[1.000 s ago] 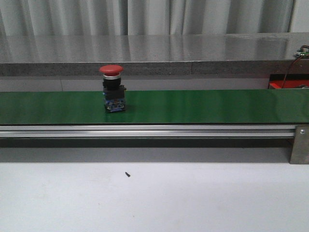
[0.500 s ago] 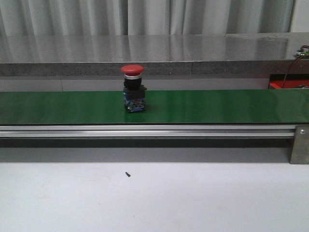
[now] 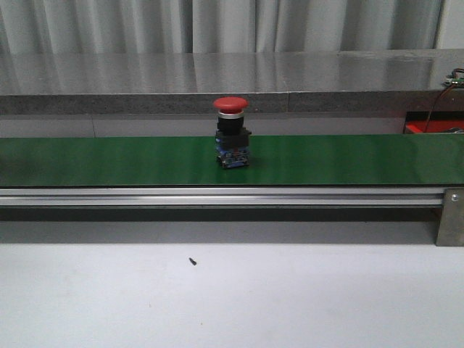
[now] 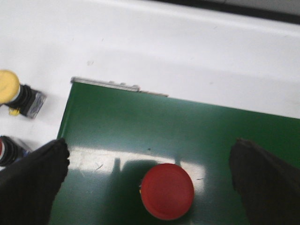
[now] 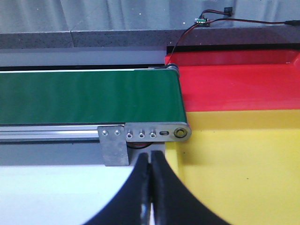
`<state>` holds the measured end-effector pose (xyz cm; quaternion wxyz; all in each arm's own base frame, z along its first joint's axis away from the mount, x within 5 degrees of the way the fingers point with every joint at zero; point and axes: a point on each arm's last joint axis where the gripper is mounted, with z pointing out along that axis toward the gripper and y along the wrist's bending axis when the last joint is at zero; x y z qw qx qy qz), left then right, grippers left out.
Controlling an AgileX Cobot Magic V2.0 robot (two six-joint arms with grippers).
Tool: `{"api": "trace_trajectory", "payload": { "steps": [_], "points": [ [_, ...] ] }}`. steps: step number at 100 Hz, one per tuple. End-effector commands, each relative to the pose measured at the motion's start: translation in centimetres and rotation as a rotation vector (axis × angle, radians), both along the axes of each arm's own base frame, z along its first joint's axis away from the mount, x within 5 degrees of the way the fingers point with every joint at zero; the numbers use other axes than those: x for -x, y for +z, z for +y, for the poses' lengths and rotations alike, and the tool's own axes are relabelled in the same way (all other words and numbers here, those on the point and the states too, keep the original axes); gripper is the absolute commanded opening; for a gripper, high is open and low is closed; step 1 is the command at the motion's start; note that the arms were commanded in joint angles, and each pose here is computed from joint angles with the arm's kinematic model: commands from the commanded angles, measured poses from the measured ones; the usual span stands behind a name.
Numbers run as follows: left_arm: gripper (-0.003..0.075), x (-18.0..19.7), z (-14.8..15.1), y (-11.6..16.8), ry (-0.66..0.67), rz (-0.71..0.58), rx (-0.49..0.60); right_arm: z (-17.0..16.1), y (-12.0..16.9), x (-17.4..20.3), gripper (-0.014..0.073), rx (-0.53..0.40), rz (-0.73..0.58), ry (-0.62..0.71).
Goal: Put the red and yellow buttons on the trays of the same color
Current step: 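Set the second red button on the belt and release, then move the right gripper above the first red button on the belt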
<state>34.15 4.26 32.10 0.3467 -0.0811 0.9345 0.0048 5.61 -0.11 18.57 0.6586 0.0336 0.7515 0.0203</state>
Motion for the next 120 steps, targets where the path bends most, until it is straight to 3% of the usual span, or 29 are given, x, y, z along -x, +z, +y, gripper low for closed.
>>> {"api": "trace_trajectory", "payload": {
  "steps": [1,12,29,50,66,82,101,120],
  "points": [
    [0.0655,1.7,-1.8,5.3,-0.042,-0.213,-0.011,0.0,1.5,0.1,-0.0068,0.018,-0.121,0.002],
    [0.0650,4.5,-3.9,8.0,-0.107,-0.326,-0.016,0.0,1.5,0.1,-0.0068,0.019,-0.124,0.002],
    [0.0648,9.7,-6.0,9.3,-0.184,-0.492,-0.008,0.0,1.5,0.1,-0.0068,0.019,-0.124,0.002],
    [0.0610,16.6,-6.2,6.8,-0.211,-0.629,0.000,0.0,1.5,0.1,-0.0068,0.019,-0.124,0.002],
    [0.0536,20.4,-5.8,2.6,-0.211,-0.610,0.000,0.0,1.5,0.1,-0.0068,0.019,-0.124,0.002],
    [0.0371,23.2,-5.5,-0.8,-0.210,-0.617,0.000,0.1,2.2,0.2,-0.0068,0.020,-0.200,0.007],
    [-0.0018,24.5,-5.4,-2.4,-0.210,-0.625,0.000,0.1,4.3,0.5,-0.0068,-0.020,-0.260,0.008],
    [-0.0019,24.6,-5.3,-2.1,-0.208,-0.655,0.000,0.1,8.1,0.2,-0.0068,-0.054,-0.122,0.006]
  ]
}}
